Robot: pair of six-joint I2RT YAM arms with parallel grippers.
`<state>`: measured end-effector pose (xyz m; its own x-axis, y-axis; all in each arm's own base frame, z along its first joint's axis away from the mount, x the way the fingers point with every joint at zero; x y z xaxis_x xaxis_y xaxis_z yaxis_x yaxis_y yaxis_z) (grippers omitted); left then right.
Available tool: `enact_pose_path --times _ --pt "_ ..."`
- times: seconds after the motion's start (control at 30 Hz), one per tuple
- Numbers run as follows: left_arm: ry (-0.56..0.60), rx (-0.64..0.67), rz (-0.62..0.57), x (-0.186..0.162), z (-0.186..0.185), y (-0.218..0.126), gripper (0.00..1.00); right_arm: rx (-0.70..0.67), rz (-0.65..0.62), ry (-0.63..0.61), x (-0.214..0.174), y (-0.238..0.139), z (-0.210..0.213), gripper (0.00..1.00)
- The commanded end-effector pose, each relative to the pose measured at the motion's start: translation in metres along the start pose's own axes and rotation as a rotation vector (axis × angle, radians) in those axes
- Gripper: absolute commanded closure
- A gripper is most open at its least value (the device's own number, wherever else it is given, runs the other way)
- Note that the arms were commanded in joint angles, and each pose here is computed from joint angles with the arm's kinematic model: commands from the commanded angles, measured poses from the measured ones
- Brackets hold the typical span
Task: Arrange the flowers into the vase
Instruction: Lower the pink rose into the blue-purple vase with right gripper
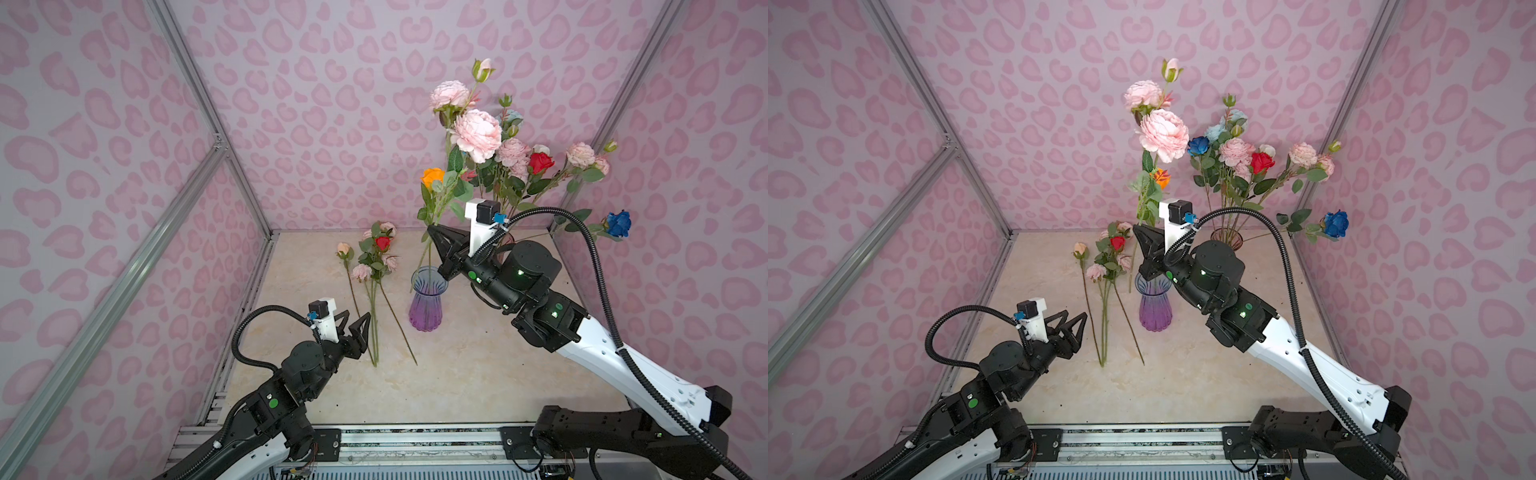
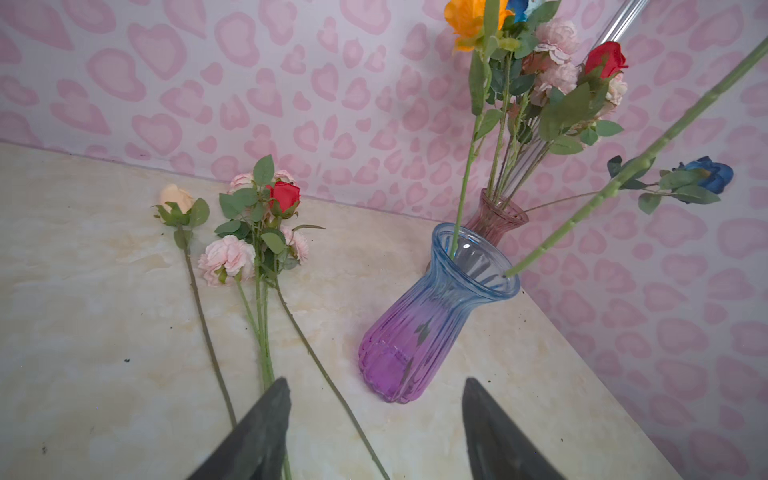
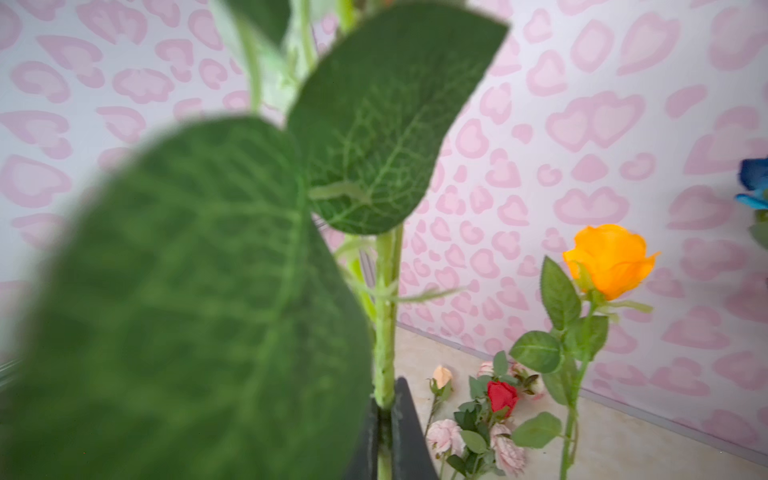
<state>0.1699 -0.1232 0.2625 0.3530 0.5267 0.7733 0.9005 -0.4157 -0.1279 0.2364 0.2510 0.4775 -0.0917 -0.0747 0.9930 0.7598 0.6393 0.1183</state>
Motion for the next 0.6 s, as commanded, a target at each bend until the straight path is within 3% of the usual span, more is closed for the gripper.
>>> enact_pose_path --times 0.0,0.27,0.37,0.57 --pt "-0.051 0.039 -0.054 0.004 0.008 -0.004 0.32 -0.105 0.005 -0.104 -0.001 0.003 -0.014 1.0" --pt "-0.083 0.056 -0.081 0.003 0.017 -0.01 0.31 -0.2 0.033 -0.111 -0.031 0.013 -0.041 1.0" --pt "-0.09 0.058 -0.071 0.001 0.018 -0.009 0.31 -0.185 0.06 -0.021 -0.045 0.021 -0.058 1.0" --pt "-0.085 0.066 -0.06 -0.001 0.018 -0.006 0.31 -0.197 0.15 0.045 -0.094 0.029 -0.065 1.0"
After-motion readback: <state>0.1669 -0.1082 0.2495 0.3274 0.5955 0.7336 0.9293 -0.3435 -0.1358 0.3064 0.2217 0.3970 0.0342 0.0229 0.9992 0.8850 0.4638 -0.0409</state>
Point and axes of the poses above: each gripper's point midway between its finger pads, its own y axis out along the fingers, its own z axis along the line the jaws close on, x = y × z, the point moved 6 cm from there along -y, back along the fingers, and after that the axes turned 13 degrees about -y, right-handed, at the moved point
